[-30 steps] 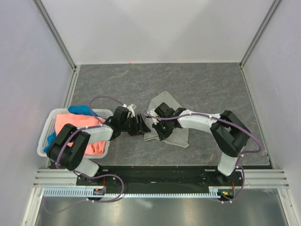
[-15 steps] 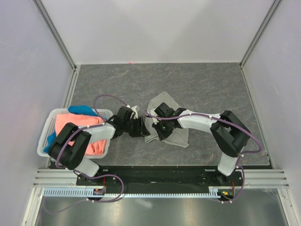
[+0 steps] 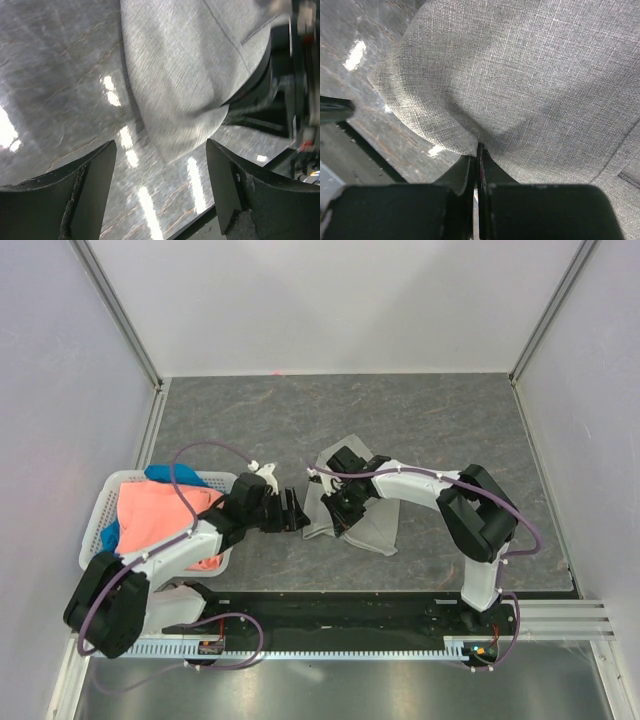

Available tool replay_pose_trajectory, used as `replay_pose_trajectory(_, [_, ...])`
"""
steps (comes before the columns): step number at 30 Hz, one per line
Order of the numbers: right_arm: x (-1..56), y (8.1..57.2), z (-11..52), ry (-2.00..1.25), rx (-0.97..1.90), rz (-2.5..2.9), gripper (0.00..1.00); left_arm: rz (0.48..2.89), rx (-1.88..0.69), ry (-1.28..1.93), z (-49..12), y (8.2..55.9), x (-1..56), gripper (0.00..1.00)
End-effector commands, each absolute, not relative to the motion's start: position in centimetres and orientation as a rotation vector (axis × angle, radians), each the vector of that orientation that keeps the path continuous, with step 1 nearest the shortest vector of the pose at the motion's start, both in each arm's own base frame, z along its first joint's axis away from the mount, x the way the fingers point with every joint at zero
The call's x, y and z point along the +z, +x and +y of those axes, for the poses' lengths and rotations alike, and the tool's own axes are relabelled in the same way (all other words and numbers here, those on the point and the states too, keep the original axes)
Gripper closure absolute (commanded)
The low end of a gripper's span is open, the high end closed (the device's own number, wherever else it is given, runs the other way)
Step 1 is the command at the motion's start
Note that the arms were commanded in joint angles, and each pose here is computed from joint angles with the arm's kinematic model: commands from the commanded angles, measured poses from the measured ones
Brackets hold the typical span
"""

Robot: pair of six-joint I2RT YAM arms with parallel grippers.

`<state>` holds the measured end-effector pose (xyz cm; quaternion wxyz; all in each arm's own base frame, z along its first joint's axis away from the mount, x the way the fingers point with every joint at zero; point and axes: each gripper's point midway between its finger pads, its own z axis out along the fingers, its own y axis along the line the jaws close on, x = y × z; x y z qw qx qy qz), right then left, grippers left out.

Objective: Fold the napkin, place the utensils inside, and roll it up
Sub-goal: Roll the napkin with the utensil

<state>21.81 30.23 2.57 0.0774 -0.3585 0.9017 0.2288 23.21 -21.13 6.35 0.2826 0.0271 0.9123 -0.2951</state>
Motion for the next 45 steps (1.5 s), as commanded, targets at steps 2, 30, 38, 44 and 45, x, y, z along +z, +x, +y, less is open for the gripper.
replay_pose_trajectory(2, [3.6, 21.5, 30.9, -1.041, 0.854, 2.770, 1.00, 2.311, -0.783, 0.179, -20.7, 22.9, 6.9, 0.20])
replay_pose_trajectory(30, [1.8, 22.0, 29.8, -0.879, 1.103, 2.928, 1.00, 1.858, -0.736, 0.794, -28.6, 23.0, 9.4, 0.15])
replay_pose_trajectory(38, [1.7, 22.1, 29.6, -0.872, 1.114, 2.931, 1.00, 1.890, -0.690, 0.828, -28.7, 23.2, 7.6, 0.17])
replay_pose_trajectory(44, [1.7, 22.4, 29.4, -0.860, 1.118, 2.928, 1.00, 1.909, -0.645, 0.863, -28.4, 22.8, 6.3, 0.24])
replay_pose_trajectory(45, [1.7, 22.5, 29.4, -0.855, 1.118, 2.930, 1.00, 1.914, -0.632, 0.868, -28.3, 22.7, 6.1, 0.25])
